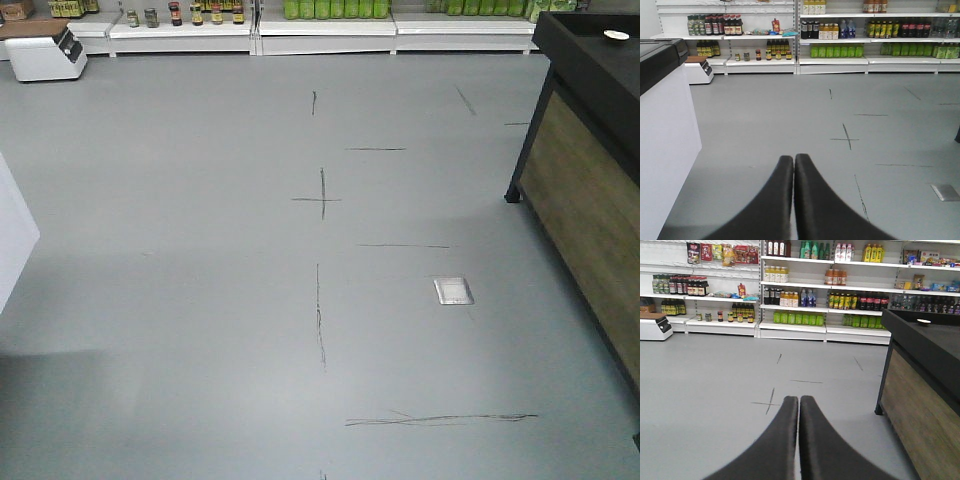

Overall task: Pick three apples into basket with both arms
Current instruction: 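Drive the base forward across the grey floor toward the fruit tables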

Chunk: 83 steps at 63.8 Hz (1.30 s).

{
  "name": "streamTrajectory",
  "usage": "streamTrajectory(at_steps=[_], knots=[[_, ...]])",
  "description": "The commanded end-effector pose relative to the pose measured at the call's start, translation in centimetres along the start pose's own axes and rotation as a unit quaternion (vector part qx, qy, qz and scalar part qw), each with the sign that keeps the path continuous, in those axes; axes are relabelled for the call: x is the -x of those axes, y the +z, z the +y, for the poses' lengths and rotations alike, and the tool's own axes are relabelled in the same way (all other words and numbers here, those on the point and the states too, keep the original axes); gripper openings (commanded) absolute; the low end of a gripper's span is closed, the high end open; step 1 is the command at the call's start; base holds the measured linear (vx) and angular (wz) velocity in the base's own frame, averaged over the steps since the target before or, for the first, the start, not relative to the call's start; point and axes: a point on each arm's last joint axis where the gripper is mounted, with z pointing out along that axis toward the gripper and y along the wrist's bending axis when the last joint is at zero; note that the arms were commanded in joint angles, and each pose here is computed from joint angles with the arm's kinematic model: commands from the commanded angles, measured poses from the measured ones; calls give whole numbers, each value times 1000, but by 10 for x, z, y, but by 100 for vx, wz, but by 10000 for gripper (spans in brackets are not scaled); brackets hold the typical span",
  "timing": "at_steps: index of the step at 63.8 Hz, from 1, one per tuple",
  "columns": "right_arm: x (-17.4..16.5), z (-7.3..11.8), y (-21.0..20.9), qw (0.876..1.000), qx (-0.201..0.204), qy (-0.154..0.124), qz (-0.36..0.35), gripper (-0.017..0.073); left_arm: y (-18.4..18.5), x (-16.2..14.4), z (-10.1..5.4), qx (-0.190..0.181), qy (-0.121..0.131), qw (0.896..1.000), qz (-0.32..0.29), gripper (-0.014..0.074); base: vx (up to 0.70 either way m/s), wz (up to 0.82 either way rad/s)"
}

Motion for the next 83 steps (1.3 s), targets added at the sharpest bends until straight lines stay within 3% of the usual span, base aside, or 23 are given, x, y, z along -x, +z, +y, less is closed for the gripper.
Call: streamTrajectory(at_steps=[1,83], knots=[[2,0,0,999,-2,-9,-33,-1,1,-1,1,2,-4,1000,-30,-6,0,0],[2,0,0,999,-2,-8,-33,-1,1,-1,1,2,-4,1000,-30,-6,1,2]])
